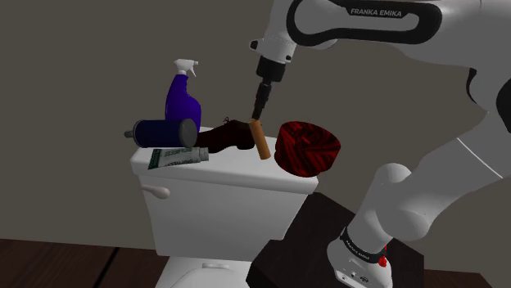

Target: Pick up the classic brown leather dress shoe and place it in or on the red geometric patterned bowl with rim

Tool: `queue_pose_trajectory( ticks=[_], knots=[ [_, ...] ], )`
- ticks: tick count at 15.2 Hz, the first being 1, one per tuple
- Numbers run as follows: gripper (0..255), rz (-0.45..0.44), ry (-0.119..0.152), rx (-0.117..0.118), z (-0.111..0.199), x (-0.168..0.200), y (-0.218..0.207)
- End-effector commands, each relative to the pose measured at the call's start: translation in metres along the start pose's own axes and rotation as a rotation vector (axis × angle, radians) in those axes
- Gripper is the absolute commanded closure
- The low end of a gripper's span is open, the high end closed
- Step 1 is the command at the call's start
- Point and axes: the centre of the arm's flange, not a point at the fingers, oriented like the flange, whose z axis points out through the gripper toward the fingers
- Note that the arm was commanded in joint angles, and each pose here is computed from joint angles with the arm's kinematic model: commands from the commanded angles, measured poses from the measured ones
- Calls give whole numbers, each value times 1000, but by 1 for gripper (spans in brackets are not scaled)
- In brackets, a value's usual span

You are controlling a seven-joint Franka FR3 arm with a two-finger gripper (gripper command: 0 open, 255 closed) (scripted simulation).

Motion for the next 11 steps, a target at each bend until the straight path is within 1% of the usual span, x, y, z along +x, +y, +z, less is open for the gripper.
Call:
queue_pose_trajectory(
  ticks=[1, 5, 6, 11],
  knots=[
    [0, -116, 7, -6, 2, 23, -11],
    [0, -338, 21, -17, 6, 64, -41],
    [0, -339, 21, -17, 6, 65, -41],
    [0, -339, 21, -17, 33, 65, -40]
  ],
)
